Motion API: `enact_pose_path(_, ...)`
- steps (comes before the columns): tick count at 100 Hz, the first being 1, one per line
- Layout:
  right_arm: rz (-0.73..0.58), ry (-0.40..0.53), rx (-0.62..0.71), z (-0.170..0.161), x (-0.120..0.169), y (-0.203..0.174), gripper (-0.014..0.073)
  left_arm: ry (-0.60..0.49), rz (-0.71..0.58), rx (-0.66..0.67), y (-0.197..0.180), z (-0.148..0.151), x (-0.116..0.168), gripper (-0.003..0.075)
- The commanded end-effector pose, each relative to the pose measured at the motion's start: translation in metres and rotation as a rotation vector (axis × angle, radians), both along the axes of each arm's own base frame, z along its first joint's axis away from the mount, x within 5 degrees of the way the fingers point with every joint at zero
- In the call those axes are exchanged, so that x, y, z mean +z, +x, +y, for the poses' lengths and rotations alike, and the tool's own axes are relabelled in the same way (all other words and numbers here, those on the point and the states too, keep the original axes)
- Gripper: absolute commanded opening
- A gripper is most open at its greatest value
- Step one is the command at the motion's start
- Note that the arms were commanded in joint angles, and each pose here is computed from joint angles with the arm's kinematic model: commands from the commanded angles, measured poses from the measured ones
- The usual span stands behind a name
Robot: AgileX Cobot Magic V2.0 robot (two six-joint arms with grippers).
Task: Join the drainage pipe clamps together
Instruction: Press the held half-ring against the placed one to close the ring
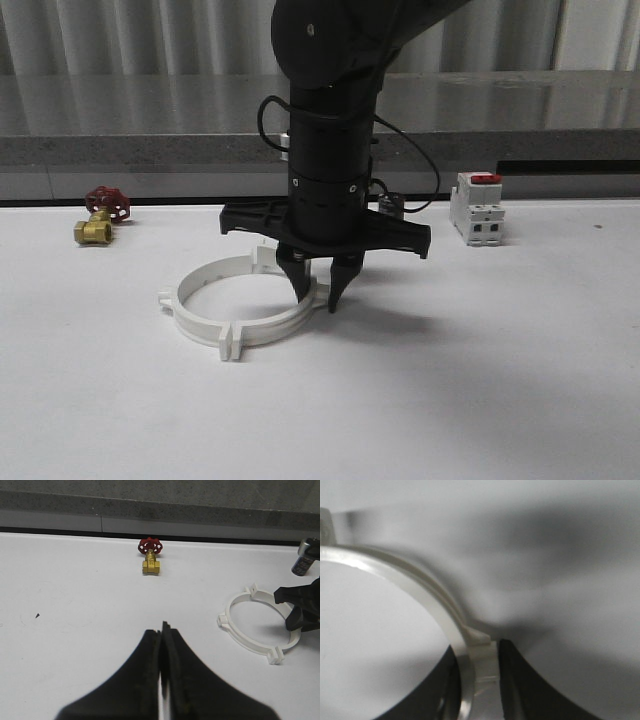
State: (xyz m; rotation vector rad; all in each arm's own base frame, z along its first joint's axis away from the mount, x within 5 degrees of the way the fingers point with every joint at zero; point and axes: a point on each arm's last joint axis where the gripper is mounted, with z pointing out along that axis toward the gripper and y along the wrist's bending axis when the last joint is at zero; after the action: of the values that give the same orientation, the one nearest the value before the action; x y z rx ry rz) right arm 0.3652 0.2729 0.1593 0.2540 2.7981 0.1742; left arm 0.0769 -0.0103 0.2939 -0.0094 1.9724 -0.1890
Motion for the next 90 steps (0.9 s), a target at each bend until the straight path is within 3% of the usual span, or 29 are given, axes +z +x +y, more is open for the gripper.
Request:
enact_pose_path(1, -0.097, 0.050, 0.023, 0.0013, 0.0335, 0.0050, 0.0070, -0.020, -0.092, -0.007, 0.0019, -0.0011, 0.0144, -0.0020)
enact_pose_path(62, -0.092, 0.063, 0.046, 0.0035, 0.0327, 0.0045, 0.0075, -0.020, -0.092, -0.007, 0.0019, -0.0011, 0.0144, -0.0020)
enact_pose_path(74, -0.092, 0.064, 0.046, 0.0035, 0.0328, 0.0045, 0.0165, -0.020, -0.092, -0.007, 0.0019, -0.0011, 0.0144, -0.0020)
enact_pose_path(90, -0.106, 0.076, 0.049, 0.0046, 0.0335, 0.0056, 0.0372, -0.020, -0.092, -0.007, 0.0019, -0.0011, 0.0144, -0.0020)
